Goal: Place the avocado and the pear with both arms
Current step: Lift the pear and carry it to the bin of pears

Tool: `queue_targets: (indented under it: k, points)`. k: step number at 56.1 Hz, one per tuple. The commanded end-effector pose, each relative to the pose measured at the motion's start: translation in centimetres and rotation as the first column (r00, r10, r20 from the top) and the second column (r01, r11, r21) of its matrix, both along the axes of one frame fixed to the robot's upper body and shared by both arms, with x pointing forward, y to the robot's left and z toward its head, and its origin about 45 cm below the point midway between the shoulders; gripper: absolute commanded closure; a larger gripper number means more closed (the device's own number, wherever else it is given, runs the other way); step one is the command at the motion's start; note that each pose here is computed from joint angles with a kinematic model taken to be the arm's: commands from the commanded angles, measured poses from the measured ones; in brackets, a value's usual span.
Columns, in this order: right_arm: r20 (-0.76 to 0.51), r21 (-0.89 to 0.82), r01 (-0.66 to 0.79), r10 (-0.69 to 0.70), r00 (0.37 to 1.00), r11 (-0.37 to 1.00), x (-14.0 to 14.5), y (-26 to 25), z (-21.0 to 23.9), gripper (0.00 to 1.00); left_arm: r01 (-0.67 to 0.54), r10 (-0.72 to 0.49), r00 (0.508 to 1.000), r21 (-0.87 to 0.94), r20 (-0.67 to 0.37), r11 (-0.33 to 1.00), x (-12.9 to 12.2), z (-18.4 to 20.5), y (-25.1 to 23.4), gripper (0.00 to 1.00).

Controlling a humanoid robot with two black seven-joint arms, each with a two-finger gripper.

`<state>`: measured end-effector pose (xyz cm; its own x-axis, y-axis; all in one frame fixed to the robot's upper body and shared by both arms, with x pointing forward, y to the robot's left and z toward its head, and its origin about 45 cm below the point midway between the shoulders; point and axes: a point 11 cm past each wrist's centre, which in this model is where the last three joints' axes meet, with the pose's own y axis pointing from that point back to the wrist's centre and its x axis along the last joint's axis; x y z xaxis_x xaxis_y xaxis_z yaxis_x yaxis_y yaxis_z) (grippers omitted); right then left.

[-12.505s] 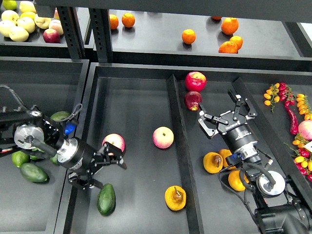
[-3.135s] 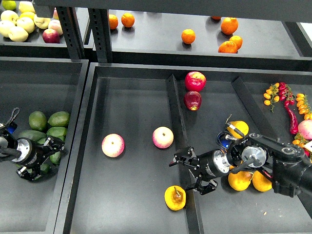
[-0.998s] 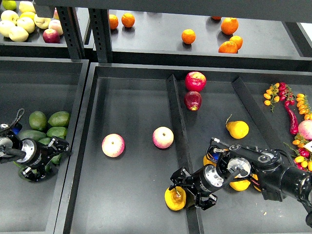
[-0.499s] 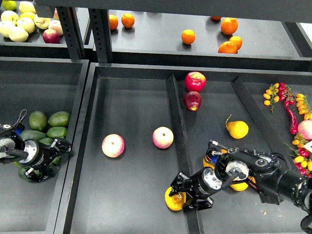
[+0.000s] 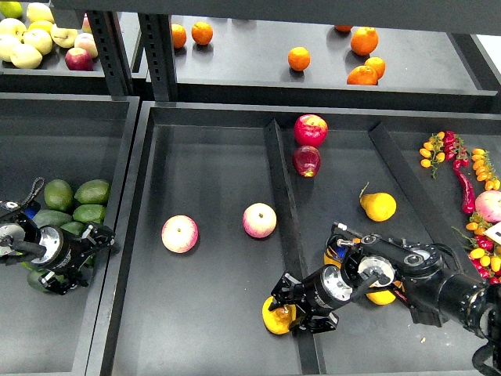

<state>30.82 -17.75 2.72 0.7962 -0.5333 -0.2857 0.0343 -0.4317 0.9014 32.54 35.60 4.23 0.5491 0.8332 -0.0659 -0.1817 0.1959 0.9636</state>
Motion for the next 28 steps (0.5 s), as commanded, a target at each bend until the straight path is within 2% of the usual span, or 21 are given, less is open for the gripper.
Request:
queue_targets:
  k: [1,18,28]
  points:
    - [0.024,0.033,0.027,-0.028,0.999,0.999,1.7,0.3,1.6,0.77,-0.001,0.001,1.000,0.001,-0.002,1.000,-0.1,-0.1,0.1,0.00]
    - [0.087,0.126,0.081,-0.092,0.992,0.989,5.9,1.3,6.5,0.78,-0.007,0.007,1.000,0.001,0.002,1.000,0.1,0.1,0.2,0.00]
    - [0.092,0.130,0.109,-0.122,0.988,0.985,6.5,0.2,7.2,0.80,-0.015,0.015,1.000,-0.003,0.008,1.000,0.2,0.2,0.2,0.00]
